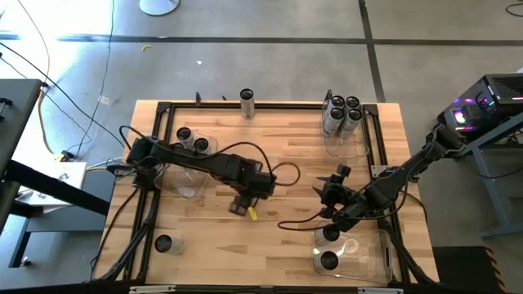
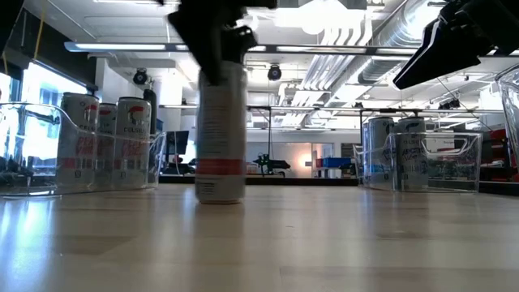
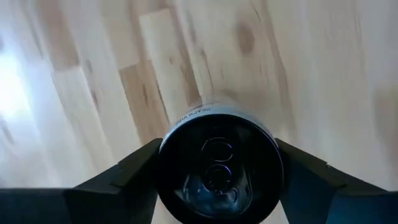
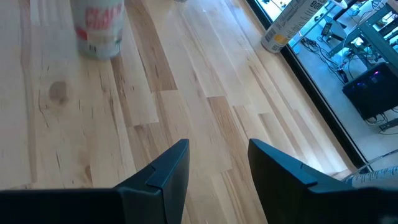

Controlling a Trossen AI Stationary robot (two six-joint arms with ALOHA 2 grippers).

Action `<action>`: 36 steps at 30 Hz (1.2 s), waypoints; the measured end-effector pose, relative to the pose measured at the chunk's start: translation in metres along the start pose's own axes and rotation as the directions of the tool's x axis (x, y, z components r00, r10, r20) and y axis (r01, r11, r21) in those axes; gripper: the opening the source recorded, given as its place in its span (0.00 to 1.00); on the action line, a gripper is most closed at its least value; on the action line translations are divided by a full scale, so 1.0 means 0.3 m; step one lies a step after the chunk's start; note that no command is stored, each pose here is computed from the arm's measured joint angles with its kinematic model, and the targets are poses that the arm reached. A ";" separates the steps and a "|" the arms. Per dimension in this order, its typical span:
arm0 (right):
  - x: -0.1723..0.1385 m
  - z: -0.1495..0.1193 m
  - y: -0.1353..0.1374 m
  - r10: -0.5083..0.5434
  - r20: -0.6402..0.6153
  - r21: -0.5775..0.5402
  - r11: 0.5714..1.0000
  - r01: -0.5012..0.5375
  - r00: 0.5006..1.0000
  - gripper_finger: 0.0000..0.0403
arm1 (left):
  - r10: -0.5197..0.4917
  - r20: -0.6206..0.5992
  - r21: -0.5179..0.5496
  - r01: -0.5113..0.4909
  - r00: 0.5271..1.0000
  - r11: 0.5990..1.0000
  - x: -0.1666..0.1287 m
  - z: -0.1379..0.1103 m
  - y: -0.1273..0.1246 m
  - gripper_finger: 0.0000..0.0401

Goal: Sort soda cans
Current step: Put the white-pink soda can into the middle transparent bin

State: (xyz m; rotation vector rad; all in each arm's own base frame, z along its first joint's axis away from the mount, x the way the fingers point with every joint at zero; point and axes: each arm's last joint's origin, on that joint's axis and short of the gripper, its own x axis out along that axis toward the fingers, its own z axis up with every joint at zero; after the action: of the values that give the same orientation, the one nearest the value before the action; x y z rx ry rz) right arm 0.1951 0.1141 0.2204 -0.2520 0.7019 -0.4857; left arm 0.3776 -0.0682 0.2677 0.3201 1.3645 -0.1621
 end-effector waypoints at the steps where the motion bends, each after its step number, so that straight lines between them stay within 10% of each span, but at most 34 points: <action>1: 0.000 0.000 0.000 0.000 0.000 0.000 1.000 0.000 1.000 0.40 | 0.004 -0.027 0.099 -0.001 1.000 0.995 -0.003 -0.007 -0.010 0.62; 7: 0.000 0.000 0.000 0.001 0.001 0.001 1.000 -0.001 1.000 0.40 | 0.012 -0.178 0.504 0.081 0.984 0.860 -0.013 -0.052 -0.066 0.62; 36: 0.000 0.000 0.002 0.016 -0.010 0.017 1.000 -0.016 1.000 0.40 | -0.094 -0.014 0.158 0.095 0.996 0.983 -0.069 -0.055 0.021 0.65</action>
State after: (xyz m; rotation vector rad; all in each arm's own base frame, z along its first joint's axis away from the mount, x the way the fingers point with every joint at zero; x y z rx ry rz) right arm 0.1953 0.1145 0.2201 -0.2280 0.7086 -0.4776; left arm 0.3597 -0.0584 0.2860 0.3898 1.3771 -0.3501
